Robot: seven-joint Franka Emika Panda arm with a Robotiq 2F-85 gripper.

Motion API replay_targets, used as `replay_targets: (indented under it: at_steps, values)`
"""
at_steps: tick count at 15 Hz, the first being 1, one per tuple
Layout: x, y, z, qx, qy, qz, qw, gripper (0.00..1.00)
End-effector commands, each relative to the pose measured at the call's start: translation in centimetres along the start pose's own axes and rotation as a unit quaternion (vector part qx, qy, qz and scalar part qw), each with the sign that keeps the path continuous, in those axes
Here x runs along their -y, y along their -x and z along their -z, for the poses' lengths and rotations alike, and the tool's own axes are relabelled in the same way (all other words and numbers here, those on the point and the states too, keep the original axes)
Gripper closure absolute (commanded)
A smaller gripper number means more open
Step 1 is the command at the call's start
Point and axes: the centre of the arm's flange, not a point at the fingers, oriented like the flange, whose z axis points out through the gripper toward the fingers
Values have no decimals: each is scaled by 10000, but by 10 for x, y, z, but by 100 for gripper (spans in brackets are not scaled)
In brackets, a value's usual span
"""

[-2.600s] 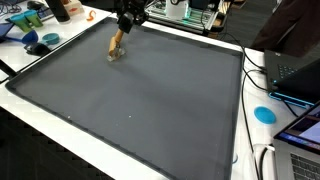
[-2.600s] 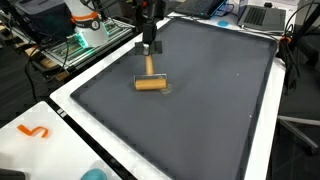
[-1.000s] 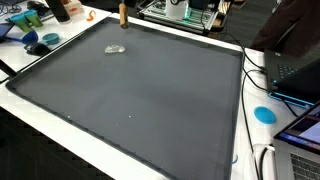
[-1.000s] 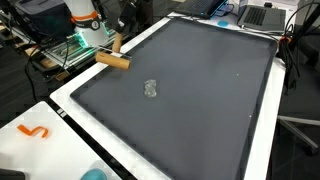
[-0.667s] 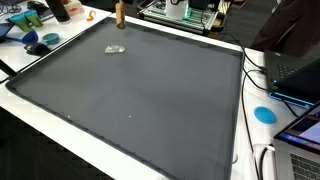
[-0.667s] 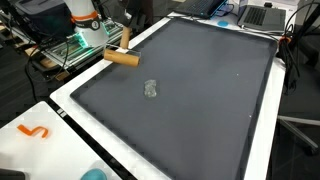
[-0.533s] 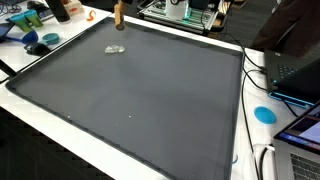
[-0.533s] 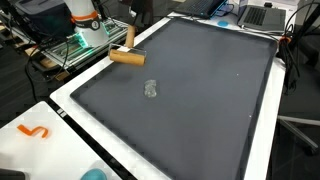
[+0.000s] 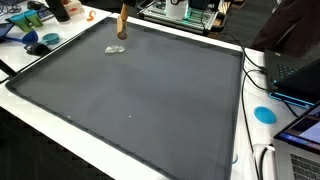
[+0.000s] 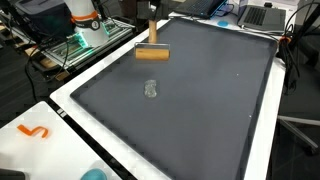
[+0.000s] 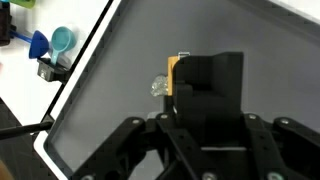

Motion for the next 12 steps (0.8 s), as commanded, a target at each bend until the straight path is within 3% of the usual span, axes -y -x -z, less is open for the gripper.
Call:
replay_targets:
  at_steps: [1,6,12]
  values:
    - [8,-14,14,-357,-93,-413,9985,76]
    - [27,-38,29,-664,-16,-819,9944,76]
    - [53,-63,44,-686,113,-1054,9920,76]
